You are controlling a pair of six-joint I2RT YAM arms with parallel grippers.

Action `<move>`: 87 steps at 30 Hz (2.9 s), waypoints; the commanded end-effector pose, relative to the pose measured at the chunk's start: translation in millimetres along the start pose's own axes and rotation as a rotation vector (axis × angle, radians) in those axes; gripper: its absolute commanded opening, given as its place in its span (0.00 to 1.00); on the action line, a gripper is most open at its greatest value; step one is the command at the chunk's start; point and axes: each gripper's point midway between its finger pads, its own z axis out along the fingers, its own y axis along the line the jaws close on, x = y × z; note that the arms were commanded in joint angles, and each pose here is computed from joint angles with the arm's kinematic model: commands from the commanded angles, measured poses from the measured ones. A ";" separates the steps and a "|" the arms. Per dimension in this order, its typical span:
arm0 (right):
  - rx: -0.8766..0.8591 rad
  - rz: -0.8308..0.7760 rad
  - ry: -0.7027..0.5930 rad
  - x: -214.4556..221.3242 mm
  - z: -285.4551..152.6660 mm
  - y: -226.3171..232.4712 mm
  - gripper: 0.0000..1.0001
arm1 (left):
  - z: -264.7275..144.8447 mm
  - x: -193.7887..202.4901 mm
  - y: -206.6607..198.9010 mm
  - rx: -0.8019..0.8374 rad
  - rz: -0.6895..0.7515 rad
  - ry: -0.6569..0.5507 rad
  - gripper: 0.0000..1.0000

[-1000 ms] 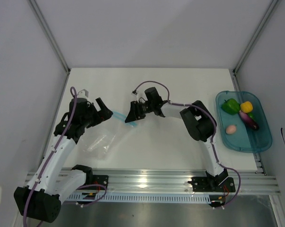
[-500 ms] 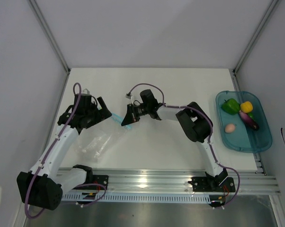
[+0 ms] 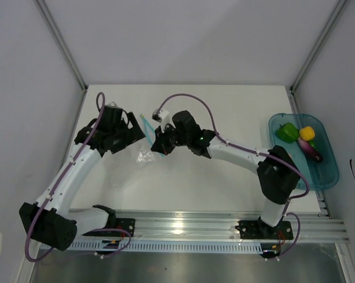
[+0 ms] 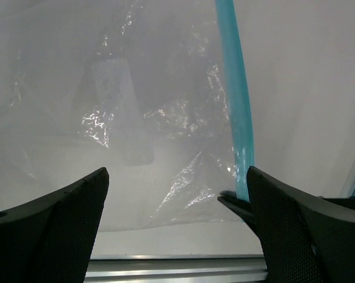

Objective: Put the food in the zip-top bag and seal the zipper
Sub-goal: Pick up the zipper food storage bag at the center of the board, then pick up the fake vegetable from the bin.

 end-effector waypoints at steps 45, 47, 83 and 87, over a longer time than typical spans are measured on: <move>0.286 -0.266 -0.264 -27.4 -69.6 39.6 0.00 | 26.0 63.4 -65.8 0.210 0.158 0.268 0.91; 0.289 -0.268 -0.263 -27.4 -70.6 39.2 0.00 | 24.9 65.0 -70.4 0.239 0.163 0.277 0.80; 1.079 0.492 -0.351 7.2 -321.4 -102.7 0.99 | -13.7 62.7 -118.3 0.561 0.359 0.076 0.01; 1.215 0.624 -0.387 32.0 -381.4 -144.4 0.99 | -19.6 66.1 -124.2 0.595 0.370 0.081 0.01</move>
